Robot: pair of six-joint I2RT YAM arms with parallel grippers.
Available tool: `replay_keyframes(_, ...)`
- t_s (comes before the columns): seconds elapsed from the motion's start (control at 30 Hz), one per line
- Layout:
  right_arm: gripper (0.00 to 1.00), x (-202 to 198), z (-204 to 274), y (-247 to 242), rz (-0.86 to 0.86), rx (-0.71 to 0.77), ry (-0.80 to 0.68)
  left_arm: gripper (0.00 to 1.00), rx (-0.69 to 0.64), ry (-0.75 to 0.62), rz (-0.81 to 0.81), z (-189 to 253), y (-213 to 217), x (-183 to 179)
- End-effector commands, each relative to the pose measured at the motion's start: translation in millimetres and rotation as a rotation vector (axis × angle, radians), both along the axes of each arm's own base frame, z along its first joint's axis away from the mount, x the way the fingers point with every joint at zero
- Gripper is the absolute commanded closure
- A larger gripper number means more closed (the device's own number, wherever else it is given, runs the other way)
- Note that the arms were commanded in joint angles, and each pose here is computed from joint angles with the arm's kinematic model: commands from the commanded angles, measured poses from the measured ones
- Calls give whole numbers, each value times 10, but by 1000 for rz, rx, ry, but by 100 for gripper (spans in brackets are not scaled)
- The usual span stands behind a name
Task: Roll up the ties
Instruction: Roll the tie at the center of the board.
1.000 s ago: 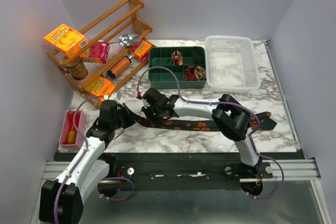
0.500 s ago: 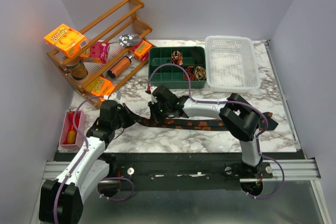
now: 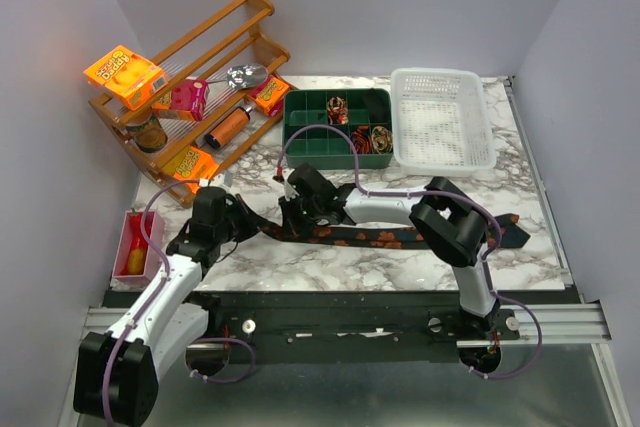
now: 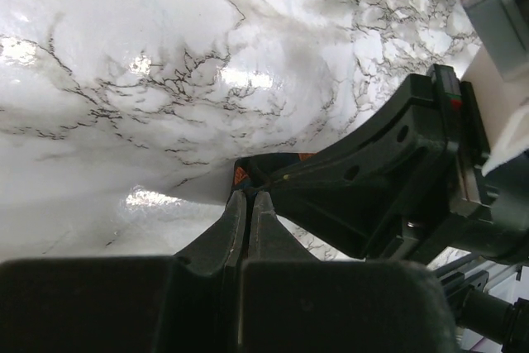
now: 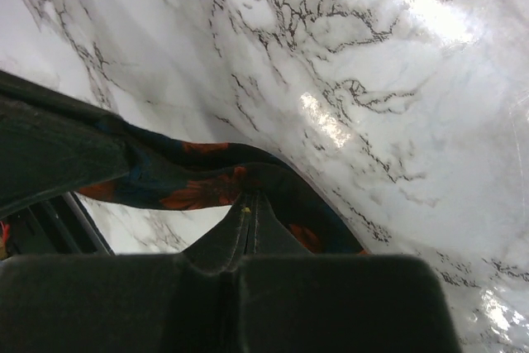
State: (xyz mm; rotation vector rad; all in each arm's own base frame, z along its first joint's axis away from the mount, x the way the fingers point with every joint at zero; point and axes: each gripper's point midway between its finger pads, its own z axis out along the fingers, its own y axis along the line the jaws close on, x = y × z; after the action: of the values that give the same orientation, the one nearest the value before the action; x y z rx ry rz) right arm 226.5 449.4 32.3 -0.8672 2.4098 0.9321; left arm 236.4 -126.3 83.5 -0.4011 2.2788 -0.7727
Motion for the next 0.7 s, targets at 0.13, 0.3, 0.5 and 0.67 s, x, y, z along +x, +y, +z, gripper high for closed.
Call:
replay_keyframes(0.13,99,108,-119,148,-22,-9,8,100,-21,-30,-38,78,-110,47)
replay_keyframes(0.3,99,93,-201,154,-18,-28,31,100,-42,-42,-50,113,-172,55)
replay_keyframes(0.5,99,69,-145,121,-15,-25,28,100,-75,-99,-58,297,-231,111)
replay_keyframes(0.67,99,46,-178,135,-8,-25,44,100,-87,-92,-82,276,-296,96)
